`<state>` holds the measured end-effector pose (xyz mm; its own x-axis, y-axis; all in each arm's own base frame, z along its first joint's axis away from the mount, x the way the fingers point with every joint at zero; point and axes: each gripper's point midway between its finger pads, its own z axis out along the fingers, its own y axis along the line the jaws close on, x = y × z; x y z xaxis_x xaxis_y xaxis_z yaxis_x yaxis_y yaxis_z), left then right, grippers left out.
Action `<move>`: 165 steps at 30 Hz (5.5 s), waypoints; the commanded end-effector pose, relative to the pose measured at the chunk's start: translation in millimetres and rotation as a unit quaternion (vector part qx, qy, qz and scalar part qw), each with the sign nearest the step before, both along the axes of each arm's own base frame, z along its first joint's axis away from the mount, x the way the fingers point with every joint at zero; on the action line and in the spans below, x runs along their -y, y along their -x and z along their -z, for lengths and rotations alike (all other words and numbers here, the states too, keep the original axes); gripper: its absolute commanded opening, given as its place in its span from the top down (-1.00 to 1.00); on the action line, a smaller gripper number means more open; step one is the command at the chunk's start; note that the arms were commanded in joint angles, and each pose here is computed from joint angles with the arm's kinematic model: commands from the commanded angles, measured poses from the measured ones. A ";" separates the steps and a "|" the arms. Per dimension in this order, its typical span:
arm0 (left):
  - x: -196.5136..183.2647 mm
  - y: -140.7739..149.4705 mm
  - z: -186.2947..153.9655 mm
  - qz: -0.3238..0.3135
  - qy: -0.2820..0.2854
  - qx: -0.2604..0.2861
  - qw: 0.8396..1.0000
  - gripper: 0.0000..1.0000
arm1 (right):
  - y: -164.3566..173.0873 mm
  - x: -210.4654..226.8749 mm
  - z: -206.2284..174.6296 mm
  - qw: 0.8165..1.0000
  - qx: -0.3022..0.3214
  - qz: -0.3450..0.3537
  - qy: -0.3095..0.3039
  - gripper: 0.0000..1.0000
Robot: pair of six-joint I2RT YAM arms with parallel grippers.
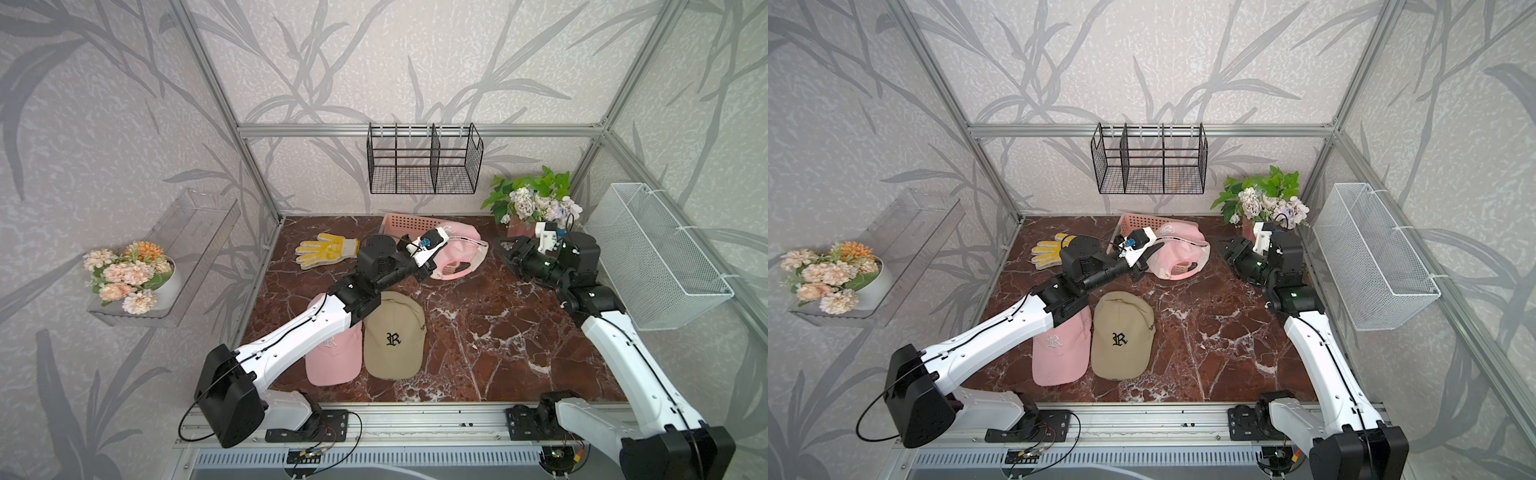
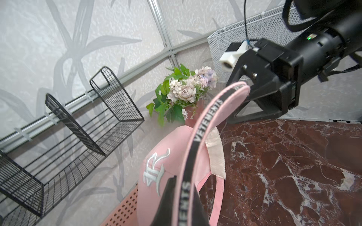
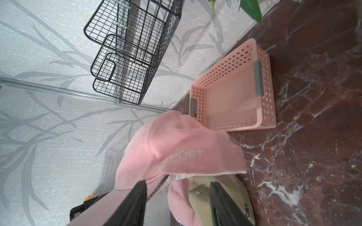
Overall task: Turn the baseball cap inside out
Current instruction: Place the baseball cap at the center of the board, then reset both arms
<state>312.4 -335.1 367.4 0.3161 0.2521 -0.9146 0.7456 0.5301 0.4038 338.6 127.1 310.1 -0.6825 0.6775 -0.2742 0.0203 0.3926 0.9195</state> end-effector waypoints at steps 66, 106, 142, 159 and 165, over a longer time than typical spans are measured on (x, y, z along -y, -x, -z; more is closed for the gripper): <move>-56.5 94.3 -4.2 0.002 0.130 -0.025 0.991 -0.66 | 63.5 -41.4 109.2 0.968 0.177 -0.178 0.027 0.99; -290.7 -4.9 65.2 -0.571 0.308 -0.097 0.755 -0.84 | 38.8 82.8 151.6 0.899 0.039 0.099 0.426 -0.56; -374.3 -40.8 193.9 -0.522 0.181 -0.103 0.827 -1.00 | -38.6 141.5 206.3 0.800 0.213 0.186 0.529 -0.78; -357.9 -54.9 232.7 -0.480 0.186 -0.119 0.849 -1.00 | -49.4 154.3 213.9 0.803 0.158 0.199 0.539 -0.98; -358.8 -55.3 233.3 -0.485 0.186 -0.120 0.846 -0.99 | -49.0 155.7 213.5 0.802 0.157 0.203 0.540 -0.98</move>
<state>362.3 25.0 123.7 -0.1150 -0.0434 -0.9924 -0.0830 0.9960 -0.0339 385.8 -24.4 89.2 -0.2682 0.0659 -0.9611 0.1578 0.9872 0.0236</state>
